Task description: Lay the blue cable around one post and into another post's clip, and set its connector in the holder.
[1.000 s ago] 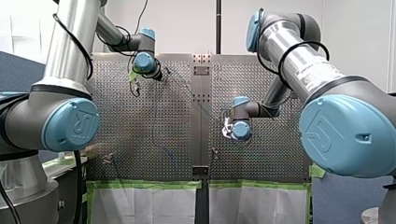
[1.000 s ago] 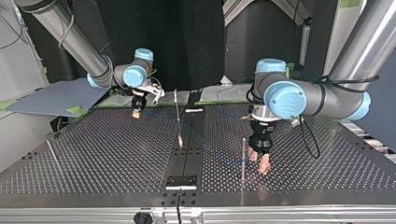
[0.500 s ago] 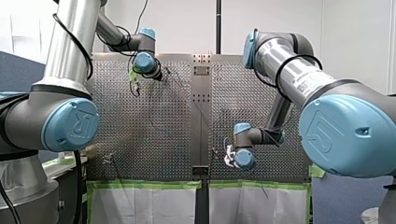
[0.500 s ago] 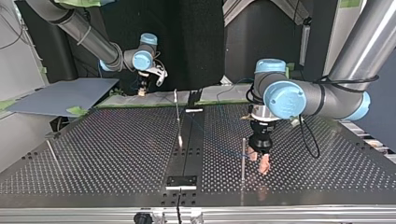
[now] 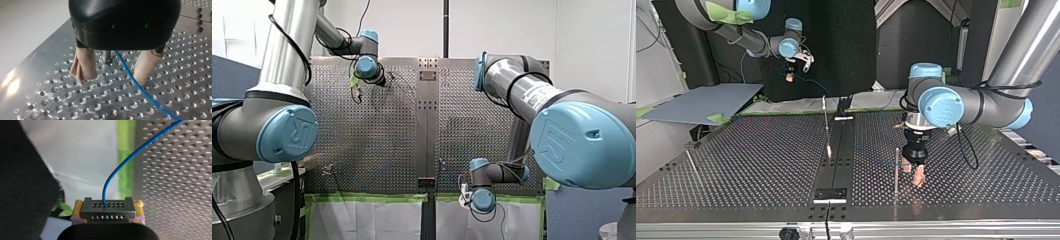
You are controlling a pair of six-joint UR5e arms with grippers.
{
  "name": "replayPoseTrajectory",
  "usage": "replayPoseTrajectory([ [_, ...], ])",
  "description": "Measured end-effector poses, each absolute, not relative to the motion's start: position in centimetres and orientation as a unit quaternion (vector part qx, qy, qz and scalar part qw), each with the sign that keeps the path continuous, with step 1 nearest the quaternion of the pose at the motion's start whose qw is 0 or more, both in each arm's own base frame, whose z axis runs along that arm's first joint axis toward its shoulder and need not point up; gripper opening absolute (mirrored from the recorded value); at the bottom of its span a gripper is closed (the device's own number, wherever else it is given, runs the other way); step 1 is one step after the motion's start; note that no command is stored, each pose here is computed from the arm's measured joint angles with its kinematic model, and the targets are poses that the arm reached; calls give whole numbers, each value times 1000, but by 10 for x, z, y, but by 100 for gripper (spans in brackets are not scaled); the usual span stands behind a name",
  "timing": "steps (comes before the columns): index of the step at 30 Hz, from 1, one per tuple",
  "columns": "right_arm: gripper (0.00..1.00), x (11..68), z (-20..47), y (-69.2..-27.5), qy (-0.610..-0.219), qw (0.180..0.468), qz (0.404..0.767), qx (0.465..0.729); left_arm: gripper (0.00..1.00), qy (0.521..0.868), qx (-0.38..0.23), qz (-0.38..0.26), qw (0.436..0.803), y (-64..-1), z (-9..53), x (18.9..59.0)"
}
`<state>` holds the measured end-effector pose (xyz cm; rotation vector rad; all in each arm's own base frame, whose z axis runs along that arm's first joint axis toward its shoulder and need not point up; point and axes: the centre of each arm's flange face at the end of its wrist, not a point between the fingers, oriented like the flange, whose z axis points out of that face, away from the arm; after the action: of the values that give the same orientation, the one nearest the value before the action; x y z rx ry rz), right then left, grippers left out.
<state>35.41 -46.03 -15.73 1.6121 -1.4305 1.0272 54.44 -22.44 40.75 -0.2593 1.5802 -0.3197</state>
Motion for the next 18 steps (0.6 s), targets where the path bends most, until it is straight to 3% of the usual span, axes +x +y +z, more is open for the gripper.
replayPoseTrajectory([
  [18,0,262,-256,-389,-566,321,340,679,100,705,-117,-141,685,-224,407,544],
])
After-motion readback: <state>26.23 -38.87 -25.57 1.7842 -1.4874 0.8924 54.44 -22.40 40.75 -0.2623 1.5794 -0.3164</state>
